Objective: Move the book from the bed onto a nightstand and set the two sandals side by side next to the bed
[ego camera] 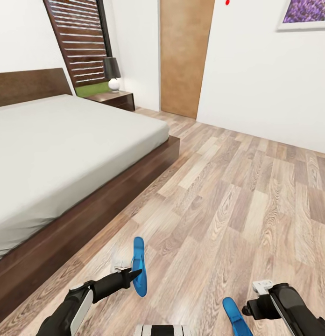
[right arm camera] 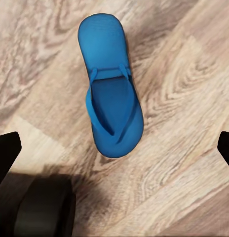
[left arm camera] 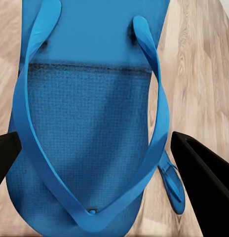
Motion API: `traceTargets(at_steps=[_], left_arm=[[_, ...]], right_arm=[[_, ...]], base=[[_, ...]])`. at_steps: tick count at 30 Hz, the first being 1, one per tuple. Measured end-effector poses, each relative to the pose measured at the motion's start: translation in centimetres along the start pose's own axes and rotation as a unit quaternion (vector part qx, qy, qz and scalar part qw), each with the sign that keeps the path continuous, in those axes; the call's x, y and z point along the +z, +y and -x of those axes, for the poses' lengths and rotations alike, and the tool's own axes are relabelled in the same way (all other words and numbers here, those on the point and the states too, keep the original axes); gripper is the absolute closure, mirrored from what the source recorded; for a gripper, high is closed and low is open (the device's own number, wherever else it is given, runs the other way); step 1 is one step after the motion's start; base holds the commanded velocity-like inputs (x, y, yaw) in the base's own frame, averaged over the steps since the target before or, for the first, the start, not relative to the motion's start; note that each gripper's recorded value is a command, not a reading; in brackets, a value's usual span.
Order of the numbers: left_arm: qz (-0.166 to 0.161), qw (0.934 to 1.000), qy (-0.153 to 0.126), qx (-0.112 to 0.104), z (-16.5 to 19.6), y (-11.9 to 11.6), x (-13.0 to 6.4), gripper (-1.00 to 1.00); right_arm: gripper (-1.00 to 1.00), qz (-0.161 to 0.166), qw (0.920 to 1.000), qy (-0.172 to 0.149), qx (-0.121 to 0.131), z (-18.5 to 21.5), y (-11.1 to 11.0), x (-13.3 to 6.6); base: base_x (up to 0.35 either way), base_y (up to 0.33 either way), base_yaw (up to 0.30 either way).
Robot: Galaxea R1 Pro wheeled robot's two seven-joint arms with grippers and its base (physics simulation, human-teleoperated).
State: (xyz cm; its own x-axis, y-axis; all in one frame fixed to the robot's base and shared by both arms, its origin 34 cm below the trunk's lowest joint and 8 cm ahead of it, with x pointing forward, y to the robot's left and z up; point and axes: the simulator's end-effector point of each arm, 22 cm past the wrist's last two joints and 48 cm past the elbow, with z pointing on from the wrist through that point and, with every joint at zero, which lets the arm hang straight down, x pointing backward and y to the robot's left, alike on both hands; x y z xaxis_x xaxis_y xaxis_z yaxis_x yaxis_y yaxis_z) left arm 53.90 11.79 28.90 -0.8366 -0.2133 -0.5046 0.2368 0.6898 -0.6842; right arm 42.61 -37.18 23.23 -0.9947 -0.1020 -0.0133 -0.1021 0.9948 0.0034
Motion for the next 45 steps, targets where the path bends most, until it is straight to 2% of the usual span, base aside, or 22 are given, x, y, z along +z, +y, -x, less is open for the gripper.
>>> traceTargets(at_steps=[11,19,27,45], left_arm=[[0.005,0.9997,0.015,-0.016,-1.9,1.2,0.6,1.0],[0.006,0.9993,0.025,-0.026,-3.2,1.8,1.1,1.0],[0.006,0.9993,0.025,-0.026,-3.2,1.8,1.1,1.0],[0.015,0.9974,0.047,-0.051,-6.2,3.7,1.8,1.0]], right_arm=[[-1.0,-0.002,0.9998,0.018,-0.011,-0.8,0.3,1.4],[-1.0,0.001,0.9998,-0.013,-0.017,1.8,0.8,0.5],[-1.0,0.001,0.9996,-0.021,-0.017,2.3,0.8,0.2],[-1.0,0.005,0.9998,0.012,-0.017,0.4,0.9,2.7]], base=[[0.0,0.0,0.0],[0.0,0.0,0.0],[0.0,0.0,0.0],[0.0,0.0,0.008]])
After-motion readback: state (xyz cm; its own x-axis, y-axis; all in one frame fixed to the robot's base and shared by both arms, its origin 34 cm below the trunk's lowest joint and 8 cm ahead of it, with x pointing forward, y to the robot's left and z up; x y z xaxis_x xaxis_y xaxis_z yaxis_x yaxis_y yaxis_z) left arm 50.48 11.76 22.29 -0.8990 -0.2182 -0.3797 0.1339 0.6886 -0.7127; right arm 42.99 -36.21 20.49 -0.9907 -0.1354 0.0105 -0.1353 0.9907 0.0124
